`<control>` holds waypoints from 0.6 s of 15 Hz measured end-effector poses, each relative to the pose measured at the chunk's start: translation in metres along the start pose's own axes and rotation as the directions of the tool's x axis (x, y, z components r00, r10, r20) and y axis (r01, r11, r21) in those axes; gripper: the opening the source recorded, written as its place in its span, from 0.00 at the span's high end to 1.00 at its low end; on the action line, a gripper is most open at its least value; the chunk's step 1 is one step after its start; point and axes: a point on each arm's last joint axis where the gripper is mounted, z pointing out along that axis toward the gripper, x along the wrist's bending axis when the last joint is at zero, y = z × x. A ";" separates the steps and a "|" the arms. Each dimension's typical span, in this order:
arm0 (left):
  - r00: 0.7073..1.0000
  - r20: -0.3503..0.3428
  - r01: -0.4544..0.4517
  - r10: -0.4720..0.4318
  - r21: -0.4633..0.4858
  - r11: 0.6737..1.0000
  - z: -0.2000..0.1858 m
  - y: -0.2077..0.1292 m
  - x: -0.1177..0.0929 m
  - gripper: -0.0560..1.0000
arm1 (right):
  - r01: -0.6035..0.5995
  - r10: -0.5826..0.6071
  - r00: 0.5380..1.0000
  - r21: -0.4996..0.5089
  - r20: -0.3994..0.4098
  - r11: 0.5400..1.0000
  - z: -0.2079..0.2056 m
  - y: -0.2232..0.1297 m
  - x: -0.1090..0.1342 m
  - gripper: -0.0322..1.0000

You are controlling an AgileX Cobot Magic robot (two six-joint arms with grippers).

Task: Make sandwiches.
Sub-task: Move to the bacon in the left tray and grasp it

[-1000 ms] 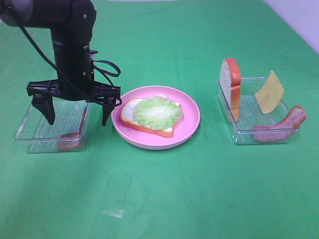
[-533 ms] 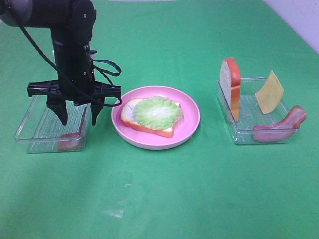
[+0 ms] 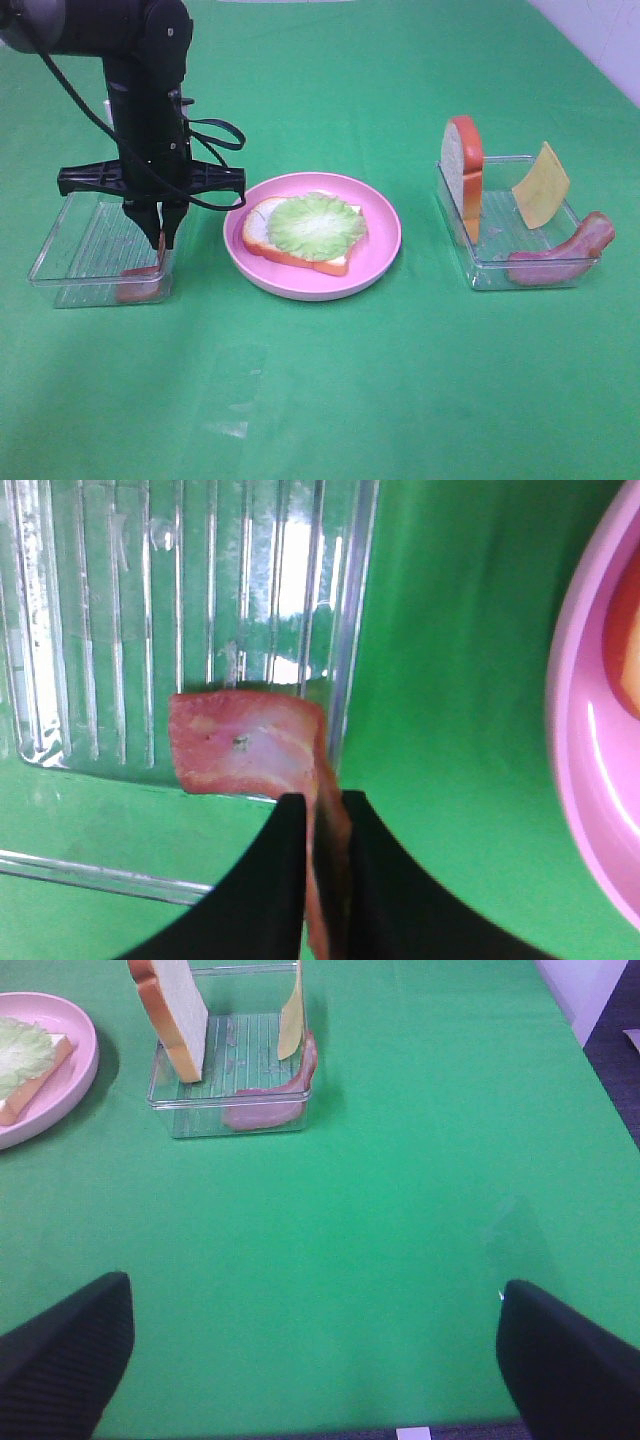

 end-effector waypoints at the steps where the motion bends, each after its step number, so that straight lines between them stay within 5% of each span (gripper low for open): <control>1: 1.000 0.000 -0.001 0.001 0.000 1.000 0.000 0.000 0.000 0.90 | 0.000 0.000 1.000 0.000 0.000 1.000 0.000 0.000 0.000 0.04; 9: 0.998 0.014 -0.068 0.067 0.008 0.998 0.000 -0.001 -0.001 0.95 | 0.000 0.000 1.000 0.000 0.000 1.000 0.000 0.000 0.000 0.04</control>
